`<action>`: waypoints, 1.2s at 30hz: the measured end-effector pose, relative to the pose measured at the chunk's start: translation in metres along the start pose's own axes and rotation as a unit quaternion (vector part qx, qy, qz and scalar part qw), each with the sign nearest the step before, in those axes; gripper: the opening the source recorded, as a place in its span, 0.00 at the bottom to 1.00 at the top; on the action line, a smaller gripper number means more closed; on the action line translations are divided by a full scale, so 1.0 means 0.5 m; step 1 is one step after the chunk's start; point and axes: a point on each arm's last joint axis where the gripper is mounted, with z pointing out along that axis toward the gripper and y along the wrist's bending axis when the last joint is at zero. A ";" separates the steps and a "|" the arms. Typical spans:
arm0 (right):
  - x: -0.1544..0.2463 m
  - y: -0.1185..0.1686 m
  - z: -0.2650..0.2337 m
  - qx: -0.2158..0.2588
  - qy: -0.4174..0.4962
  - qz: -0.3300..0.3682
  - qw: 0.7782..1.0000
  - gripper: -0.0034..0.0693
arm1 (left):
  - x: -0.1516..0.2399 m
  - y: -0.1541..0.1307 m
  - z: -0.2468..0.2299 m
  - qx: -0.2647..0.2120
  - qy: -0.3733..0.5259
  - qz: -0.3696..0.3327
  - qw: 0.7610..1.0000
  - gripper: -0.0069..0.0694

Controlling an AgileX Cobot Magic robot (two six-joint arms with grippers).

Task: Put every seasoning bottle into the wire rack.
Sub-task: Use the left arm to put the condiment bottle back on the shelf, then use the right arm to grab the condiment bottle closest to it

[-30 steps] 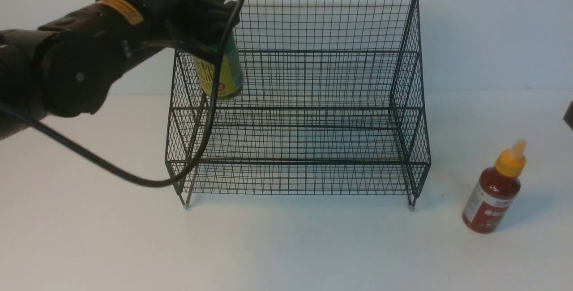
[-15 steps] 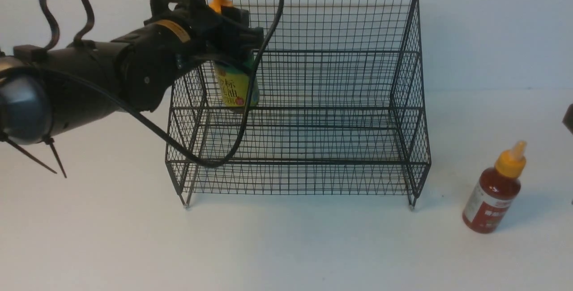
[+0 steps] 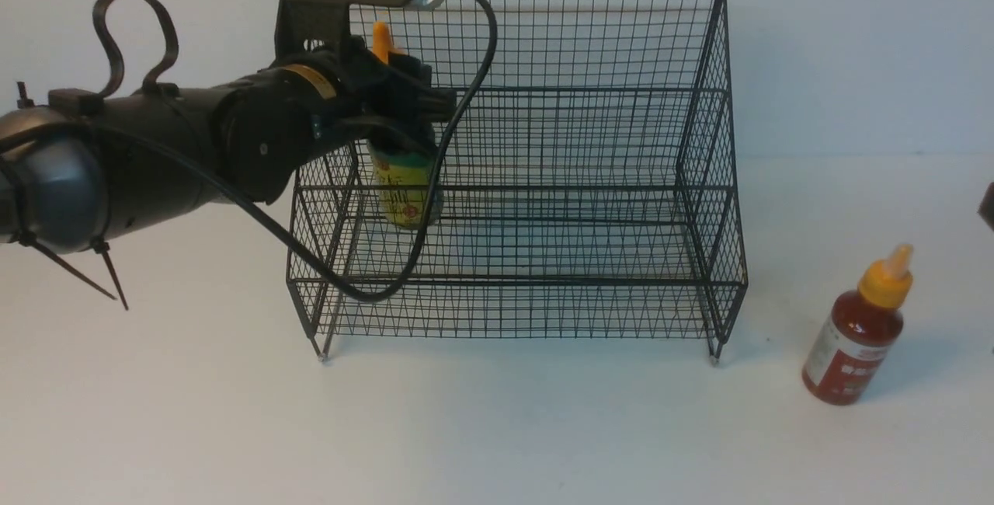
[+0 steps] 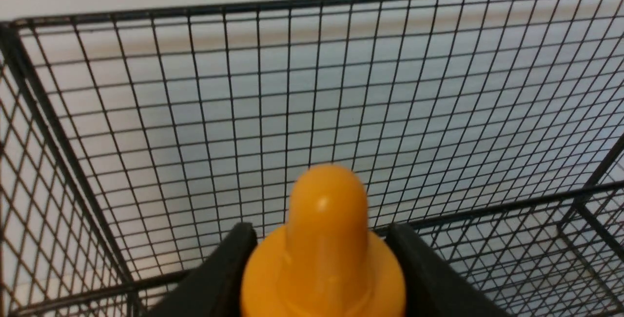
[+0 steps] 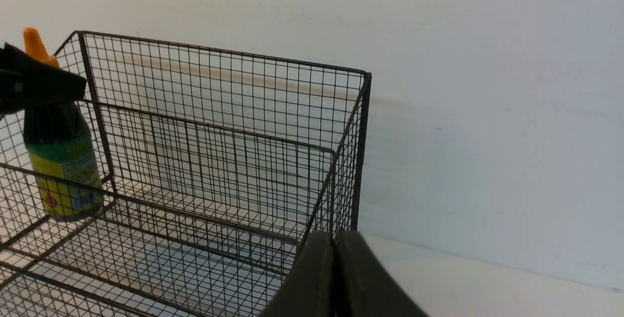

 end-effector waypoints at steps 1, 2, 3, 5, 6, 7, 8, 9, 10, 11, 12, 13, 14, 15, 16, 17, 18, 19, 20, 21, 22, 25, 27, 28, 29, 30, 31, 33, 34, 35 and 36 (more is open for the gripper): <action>0.000 0.000 0.000 0.000 0.000 0.000 1.000 0.03 | 0.004 0.000 0.004 0.000 0.003 0.005 1.000 0.48; 0.000 0.000 0.000 0.000 0.000 0.000 1.000 0.03 | 0.005 0.001 0.004 0.000 0.004 0.005 1.000 0.48; 0.000 0.000 0.000 0.000 0.000 0.000 1.000 0.03 | 0.015 0.002 0.013 -0.001 0.011 0.014 1.000 0.48; 0.000 0.000 0.000 0.001 0.000 0.000 1.000 0.03 | 0.025 0.003 0.019 -0.002 0.020 0.022 1.000 0.48; 0.000 0.000 0.000 0.001 0.000 0.000 1.000 0.03 | 0.027 0.003 0.021 -0.002 0.022 0.024 0.999 0.48; 0.000 -0.001 0.000 0.002 0.001 0.000 1.000 0.03 | 0.032 0.003 0.023 -0.002 0.029 0.028 0.999 0.48; 0.000 -0.001 0.000 0.002 0.001 0.000 1.000 0.03 | 0.038 0.004 0.028 -0.002 0.035 0.031 0.999 0.48; 0.000 -0.001 0.000 0.003 0.001 0.000 1.000 0.03 | 0.043 0.004 0.031 -0.002 0.040 0.032 0.999 0.48; 0.000 -0.001 0.000 0.003 0.001 0.000 1.000 0.03 | 0.045 0.004 0.032 -0.002 0.042 0.032 0.999 0.48; 0.000 -0.001 0.000 0.004 0.001 0.000 1.000 0.03 | 0.050 0.005 0.036 -0.002 0.046 0.033 0.998 0.48; 0.000 -0.002 0.000 0.005 0.002 0.000 1.000 0.03 | 0.054 0.005 0.039 -0.002 0.049 0.033 0.998 0.48; 0.001 -0.002 0.000 0.005 0.002 0.000 1.000 0.03 | 0.055 0.005 0.039 -0.002 0.049 0.034 0.998 0.48; 0.001 -0.003 0.000 0.007 0.003 0.000 1.000 0.03 | 0.055 0.005 0.039 -0.002 0.049 0.034 0.998 0.48; 0.001 -0.003 0.000 0.008 0.003 0.000 1.000 0.03 | 0.055 0.005 0.039 -0.002 0.049 0.035 0.998 0.48; 0.001 -0.003 0.000 0.009 0.004 0.000 1.000 0.03 | 0.055 0.005 0.039 -0.002 0.049 0.035 0.998 0.48; 0.001 -0.003 0.000 0.009 0.004 0.000 1.000 0.03 | 0.055 0.005 0.039 -0.002 0.049 0.035 0.998 0.48; 0.001 -0.003 0.000 0.009 0.004 0.000 1.000 0.03 | 0.055 0.005 0.039 -0.002 0.049 0.035 0.998 0.48; 0.001 -0.003 0.000 0.009 0.004 0.000 1.000 0.03 | 0.055 0.005 0.039 -0.002 0.049 0.035 0.998 0.48; 0.001 -0.003 0.000 0.009 0.004 0.000 1.000 0.03 | 0.055 0.005 0.039 -0.002 0.049 0.035 0.998 0.49; 0.001 -0.003 0.000 0.009 0.004 0.000 1.000 0.03 | 0.055 0.005 0.039 -0.002 0.049 0.035 0.998 0.50; 0.001 -0.004 0.000 0.010 0.004 0.000 1.000 0.03 | 0.054 0.005 0.039 -0.002 0.048 0.035 0.998 0.53; -0.001 -0.004 0.000 0.010 0.002 0.004 1.000 0.03 | 0.049 0.004 0.036 -0.001 0.050 0.035 0.998 0.59; -0.011 -0.005 0.000 0.010 -0.006 0.022 1.000 0.03 | 0.050 0.003 0.031 0.002 0.068 0.034 0.997 0.63; -0.019 -0.005 0.000 0.010 -0.010 0.033 0.999 0.03 | 0.048 0.002 0.026 0.004 0.075 0.034 0.997 0.63; -0.023 -0.005 0.000 0.010 -0.012 0.037 0.999 0.03 | 0.048 0.002 0.026 0.004 0.075 0.034 0.997 0.63; -0.034 -0.005 0.000 0.008 -0.017 0.042 0.999 0.03 | 0.043 0.000 0.019 0.006 0.078 0.035 0.996 0.64; -0.041 -0.005 0.000 0.007 -0.020 0.050 0.999 0.03 | 0.036 -0.001 0.011 0.007 0.079 0.036 0.996 0.64; -0.063 -0.004 -0.001 0.000 -0.019 0.058 0.998 0.03 | 0.014 -0.004 -0.010 0.010 0.068 0.039 0.997 0.63; -0.066 -0.003 -0.001 -0.004 -0.018 0.060 0.998 0.03 | 0.005 -0.005 -0.018 0.011 0.062 0.040 0.997 0.63; -0.079 -0.001 0.000 -0.012 -0.015 0.071 0.997 0.03 | -0.012 -0.007 -0.034 0.013 0.051 0.043 0.998 0.62; -0.088 0.002 0.003 -0.026 -0.004 0.074 0.997 0.03 | -0.038 -0.010 -0.060 0.016 0.034 0.045 0.998 0.60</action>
